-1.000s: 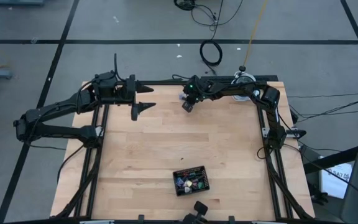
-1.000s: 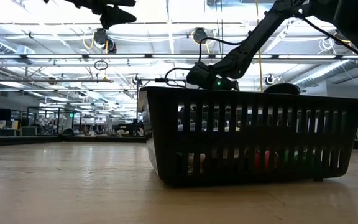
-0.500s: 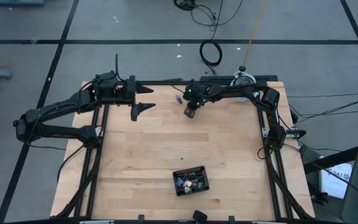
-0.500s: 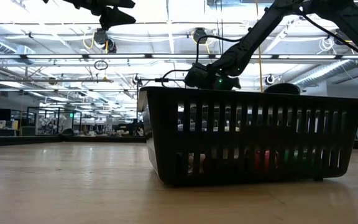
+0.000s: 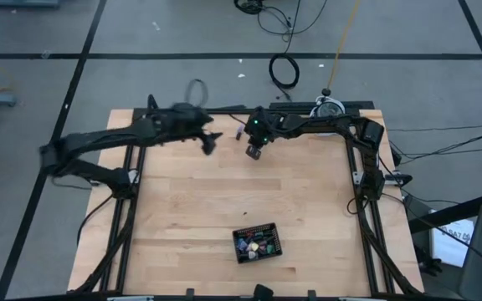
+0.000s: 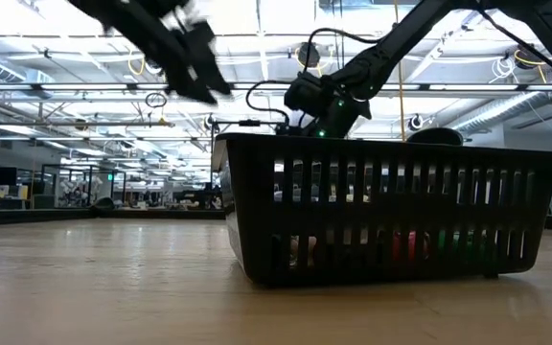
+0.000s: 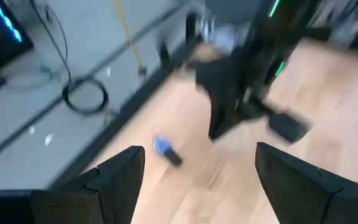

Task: Pick & Place Nail Polish
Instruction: Put the blue nail polish bottle into the black bin

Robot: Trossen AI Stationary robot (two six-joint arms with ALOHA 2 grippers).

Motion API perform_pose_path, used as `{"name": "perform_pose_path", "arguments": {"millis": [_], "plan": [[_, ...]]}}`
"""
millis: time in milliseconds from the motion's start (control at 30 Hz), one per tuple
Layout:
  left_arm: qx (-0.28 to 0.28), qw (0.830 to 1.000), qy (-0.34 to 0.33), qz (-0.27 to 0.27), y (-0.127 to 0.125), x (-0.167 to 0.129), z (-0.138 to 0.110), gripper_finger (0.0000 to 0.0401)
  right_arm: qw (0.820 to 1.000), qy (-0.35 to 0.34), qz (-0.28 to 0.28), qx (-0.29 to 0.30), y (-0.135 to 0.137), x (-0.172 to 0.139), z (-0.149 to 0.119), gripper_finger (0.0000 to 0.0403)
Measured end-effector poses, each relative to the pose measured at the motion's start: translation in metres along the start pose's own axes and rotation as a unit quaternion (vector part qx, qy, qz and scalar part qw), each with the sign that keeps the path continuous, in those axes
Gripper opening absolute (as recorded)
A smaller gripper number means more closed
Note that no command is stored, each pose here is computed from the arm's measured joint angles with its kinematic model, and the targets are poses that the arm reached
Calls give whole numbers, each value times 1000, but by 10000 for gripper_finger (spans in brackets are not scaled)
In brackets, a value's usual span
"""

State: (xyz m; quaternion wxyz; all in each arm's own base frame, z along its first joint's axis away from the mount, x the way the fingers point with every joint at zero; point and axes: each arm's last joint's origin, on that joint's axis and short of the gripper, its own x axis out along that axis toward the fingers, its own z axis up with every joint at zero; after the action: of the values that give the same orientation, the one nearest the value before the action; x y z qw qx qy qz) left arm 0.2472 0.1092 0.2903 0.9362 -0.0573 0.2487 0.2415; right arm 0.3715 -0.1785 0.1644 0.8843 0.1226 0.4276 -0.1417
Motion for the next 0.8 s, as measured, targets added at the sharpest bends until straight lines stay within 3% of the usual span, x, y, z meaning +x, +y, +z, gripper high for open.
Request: {"name": "perform_pose_path", "arguments": {"millis": [133, 267, 333, 533, 800], "plan": [[11, 999, 43, 8, 2, 62, -22, 301, 1000, -21, 1, -1, 0, -2, 5, 13], [-17, 997, 76, 24, 14, 113, -46, 301, 1000, -26, 0, -4, 1, -6, 7, 12], [-37, 995, 92, -13, 20, 130, -53, 301, 999, 1, -35, -10, 0, -8, 2, 11], [-35, 991, 130, 2, 34, 161, -50, 301, 993, 72, -92, -16, -8, -23, -9, 13], [-4, 980, 200, 9, 42, 180, -47, 301, 994, 45, -99, -15, -8, -72, -6, 6]]}}
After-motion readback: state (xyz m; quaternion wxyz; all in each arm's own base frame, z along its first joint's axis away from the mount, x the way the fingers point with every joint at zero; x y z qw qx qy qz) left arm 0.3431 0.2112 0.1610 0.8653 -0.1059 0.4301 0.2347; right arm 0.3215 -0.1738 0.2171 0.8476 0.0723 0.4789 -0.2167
